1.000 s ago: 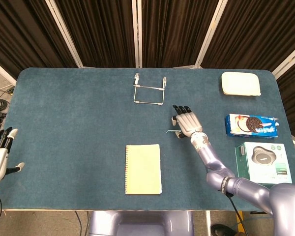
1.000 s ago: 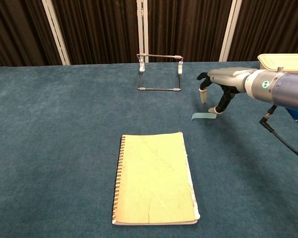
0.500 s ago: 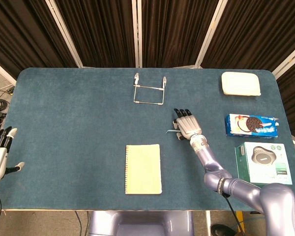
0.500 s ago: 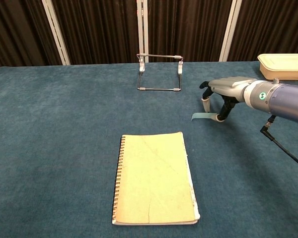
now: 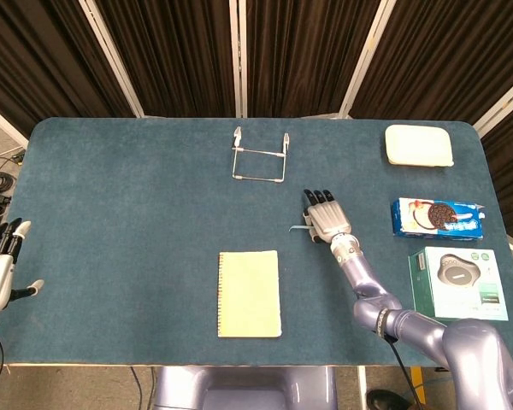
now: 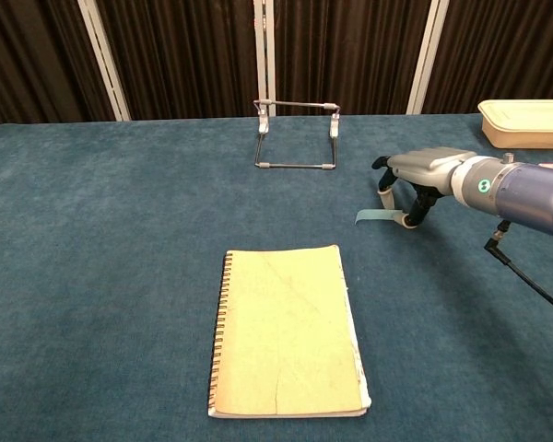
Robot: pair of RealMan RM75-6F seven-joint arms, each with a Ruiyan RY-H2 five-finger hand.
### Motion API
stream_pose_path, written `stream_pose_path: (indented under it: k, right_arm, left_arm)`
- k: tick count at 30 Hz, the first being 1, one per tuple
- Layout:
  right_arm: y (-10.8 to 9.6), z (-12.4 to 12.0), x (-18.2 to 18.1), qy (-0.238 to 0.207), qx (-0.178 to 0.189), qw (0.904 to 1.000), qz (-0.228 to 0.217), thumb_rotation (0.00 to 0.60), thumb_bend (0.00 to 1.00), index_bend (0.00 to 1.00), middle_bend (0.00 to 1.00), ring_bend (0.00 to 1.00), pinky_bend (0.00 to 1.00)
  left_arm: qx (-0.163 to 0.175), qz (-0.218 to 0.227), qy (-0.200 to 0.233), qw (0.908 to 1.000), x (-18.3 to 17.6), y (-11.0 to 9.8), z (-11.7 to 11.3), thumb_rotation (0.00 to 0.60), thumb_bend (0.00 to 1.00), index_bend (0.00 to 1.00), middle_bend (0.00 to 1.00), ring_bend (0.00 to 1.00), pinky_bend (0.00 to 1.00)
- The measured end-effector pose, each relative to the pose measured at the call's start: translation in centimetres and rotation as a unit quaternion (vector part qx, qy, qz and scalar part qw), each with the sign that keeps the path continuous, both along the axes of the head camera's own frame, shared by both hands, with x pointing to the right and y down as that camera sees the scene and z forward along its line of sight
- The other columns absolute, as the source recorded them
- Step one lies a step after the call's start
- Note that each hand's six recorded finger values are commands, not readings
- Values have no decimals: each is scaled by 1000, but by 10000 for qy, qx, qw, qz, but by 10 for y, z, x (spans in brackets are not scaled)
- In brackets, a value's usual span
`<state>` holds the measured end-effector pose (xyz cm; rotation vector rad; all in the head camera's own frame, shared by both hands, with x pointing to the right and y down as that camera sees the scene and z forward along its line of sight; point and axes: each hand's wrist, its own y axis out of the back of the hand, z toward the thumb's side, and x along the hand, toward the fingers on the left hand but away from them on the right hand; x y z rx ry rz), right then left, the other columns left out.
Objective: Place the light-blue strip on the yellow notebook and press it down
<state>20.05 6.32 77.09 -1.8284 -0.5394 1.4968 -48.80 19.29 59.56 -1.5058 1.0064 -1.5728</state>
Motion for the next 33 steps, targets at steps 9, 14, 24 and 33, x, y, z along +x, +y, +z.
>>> stream_pose_path:
  k: [9,14,24,33]
  right_arm:
    - [0,-7,-2,-185,1,9998,3,600,465,673,0,0,0]
    - [2,-26,-15,-436,15,9988,-235,600,477,671,0,0,0]
    - [37,-87,-76,-925,-38,9859,-1396,600,495,659,0,0,0]
    - [62,-102,-118,-588,145,9714,-2296,600,500,662,0,0,0]
  left_arm:
    - [-21,40,7,10000,4,0,2,600,0,0,0,0,0]
    - [-40,67,36,10000,6,0,2,600,0,0,0,0,0]
    - [-33,67,136,9999,8,0,0,600,0,0,0,0,0]
    - [13,82,220,9997,9,0,-6,600,0,0,0,0,0]
